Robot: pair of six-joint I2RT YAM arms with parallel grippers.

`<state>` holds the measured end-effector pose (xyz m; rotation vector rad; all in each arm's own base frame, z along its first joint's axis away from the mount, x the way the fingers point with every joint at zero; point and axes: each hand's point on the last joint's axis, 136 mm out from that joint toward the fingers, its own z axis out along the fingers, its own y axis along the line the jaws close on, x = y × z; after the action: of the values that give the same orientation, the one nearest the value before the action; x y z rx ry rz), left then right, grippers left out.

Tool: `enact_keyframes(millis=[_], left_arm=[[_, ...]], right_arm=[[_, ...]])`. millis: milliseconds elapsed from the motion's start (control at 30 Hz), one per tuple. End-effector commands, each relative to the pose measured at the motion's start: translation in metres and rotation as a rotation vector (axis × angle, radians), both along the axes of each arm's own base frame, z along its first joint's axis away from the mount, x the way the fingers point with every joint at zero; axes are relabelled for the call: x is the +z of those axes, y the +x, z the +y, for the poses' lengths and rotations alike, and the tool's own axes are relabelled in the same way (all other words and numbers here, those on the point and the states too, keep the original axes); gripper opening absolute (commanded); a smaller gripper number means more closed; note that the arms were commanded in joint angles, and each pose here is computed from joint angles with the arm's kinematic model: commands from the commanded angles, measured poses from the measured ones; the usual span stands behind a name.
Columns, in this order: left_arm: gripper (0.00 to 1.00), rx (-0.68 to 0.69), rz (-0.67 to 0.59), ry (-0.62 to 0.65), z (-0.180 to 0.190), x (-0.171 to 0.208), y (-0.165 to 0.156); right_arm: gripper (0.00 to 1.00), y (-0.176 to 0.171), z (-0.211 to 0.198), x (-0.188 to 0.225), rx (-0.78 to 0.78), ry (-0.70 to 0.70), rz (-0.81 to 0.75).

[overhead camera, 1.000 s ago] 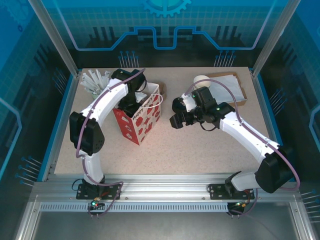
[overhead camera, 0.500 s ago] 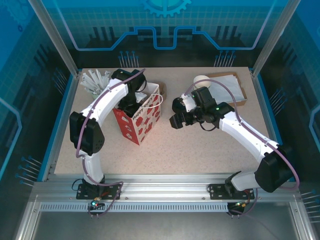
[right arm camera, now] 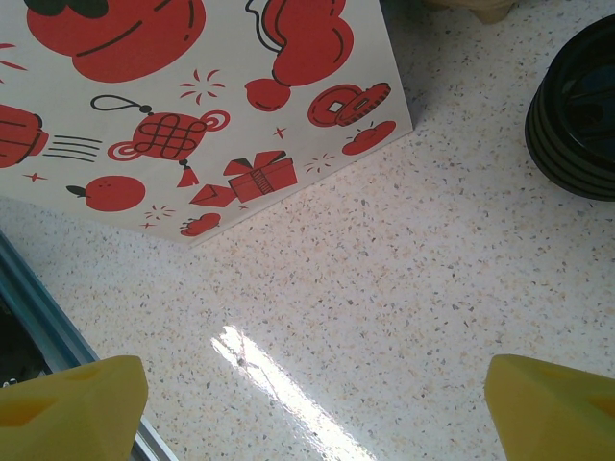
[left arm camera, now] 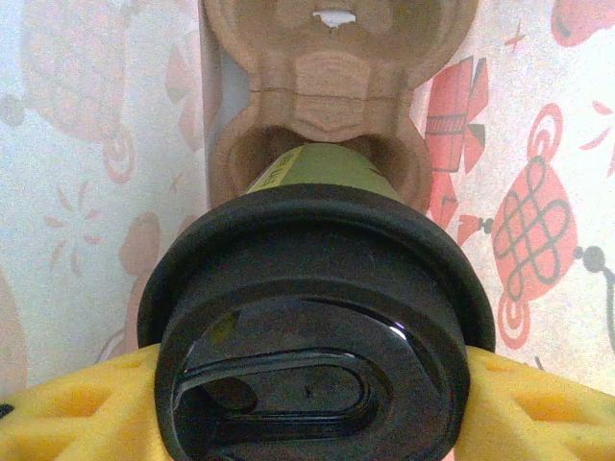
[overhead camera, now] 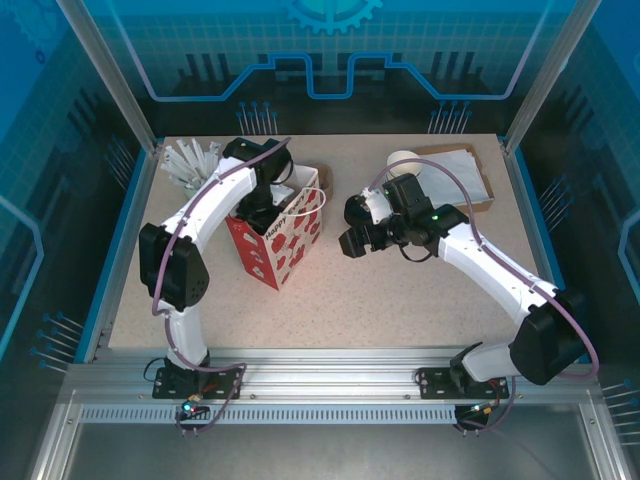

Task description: Pack the takeout coffee

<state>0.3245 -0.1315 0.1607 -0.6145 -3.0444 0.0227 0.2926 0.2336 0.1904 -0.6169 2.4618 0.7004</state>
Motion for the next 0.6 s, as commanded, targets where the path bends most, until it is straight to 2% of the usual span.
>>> enact_keyframes(millis=[0, 567], left_arm=[[0.39, -0.008, 0.022, -0.013, -0.0009, -0.0025, -0.0012], [0.39, -0.011, 0.036, -0.006, 0.0001, -0.0036, -0.0033]], right_arm=[[0.92, -0.005, 0.0059, -0.0017, 0.033, -0.007, 0.0], [0.92, -0.0047, 0.0065, -0.0036, 0.034, -0.01, 0.003]])
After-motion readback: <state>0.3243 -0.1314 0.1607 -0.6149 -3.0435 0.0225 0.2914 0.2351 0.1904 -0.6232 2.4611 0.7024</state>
